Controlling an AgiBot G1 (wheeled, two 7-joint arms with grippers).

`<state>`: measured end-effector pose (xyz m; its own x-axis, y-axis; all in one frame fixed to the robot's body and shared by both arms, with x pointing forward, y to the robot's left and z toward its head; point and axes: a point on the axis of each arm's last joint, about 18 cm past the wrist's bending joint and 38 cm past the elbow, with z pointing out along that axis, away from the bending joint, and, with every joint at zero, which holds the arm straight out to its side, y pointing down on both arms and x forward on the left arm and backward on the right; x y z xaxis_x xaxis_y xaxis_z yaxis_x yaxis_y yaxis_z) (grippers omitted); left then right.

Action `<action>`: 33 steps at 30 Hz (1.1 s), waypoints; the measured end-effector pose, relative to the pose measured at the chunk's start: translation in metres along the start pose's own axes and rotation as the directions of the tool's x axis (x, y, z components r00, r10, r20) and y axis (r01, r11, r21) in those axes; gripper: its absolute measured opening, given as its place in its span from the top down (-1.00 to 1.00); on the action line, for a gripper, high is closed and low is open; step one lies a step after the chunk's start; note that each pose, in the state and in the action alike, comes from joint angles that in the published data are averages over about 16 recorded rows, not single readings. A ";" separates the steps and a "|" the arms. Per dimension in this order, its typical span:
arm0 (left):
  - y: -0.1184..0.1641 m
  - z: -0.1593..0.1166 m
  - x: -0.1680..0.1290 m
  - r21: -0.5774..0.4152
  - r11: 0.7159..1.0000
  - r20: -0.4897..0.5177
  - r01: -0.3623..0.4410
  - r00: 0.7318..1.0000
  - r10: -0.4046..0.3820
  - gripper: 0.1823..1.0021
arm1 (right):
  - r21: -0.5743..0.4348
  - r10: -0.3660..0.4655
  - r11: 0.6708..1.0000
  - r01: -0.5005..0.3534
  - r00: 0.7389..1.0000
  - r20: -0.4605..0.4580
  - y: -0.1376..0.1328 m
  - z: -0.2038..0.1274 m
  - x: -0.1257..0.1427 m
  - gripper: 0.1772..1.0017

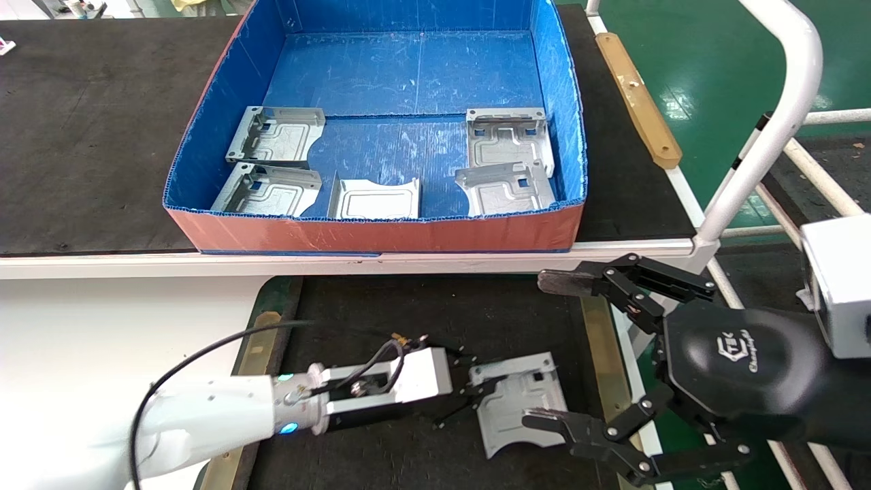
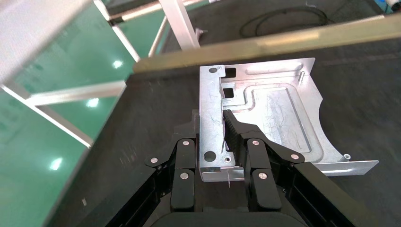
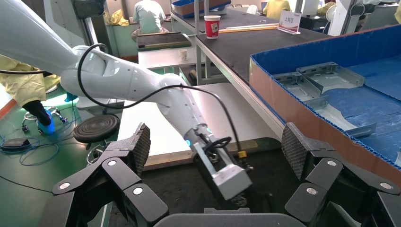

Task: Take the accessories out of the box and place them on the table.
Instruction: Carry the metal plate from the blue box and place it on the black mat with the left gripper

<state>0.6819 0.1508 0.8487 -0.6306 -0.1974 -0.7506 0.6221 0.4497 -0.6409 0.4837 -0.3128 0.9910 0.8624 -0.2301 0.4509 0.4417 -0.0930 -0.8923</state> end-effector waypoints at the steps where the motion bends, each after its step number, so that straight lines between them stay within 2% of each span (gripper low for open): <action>1: -0.001 0.004 -0.002 0.002 1.000 0.002 -0.002 1.000 0.002 0.74 | 0.000 0.000 1.000 0.000 1.000 0.000 0.000 0.000 0.000 -1.00; 12: -0.005 0.026 -0.012 0.004 1.000 0.008 -0.022 1.000 0.022 0.74 | 0.000 0.000 1.000 0.000 1.000 0.000 0.000 0.000 0.000 -1.00; 33: 0.000 0.032 -0.024 -0.036 0.999 0.035 -0.040 0.999 0.041 0.74 | 0.000 0.000 1.000 0.000 1.000 0.000 0.000 0.000 0.000 -1.00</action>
<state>0.7114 0.1279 0.8619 -0.5876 -0.2094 -0.7816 0.6296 0.4884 -0.6042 0.4837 -0.3128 0.9910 0.8624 -0.2301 0.4509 0.4417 -0.0930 -0.8923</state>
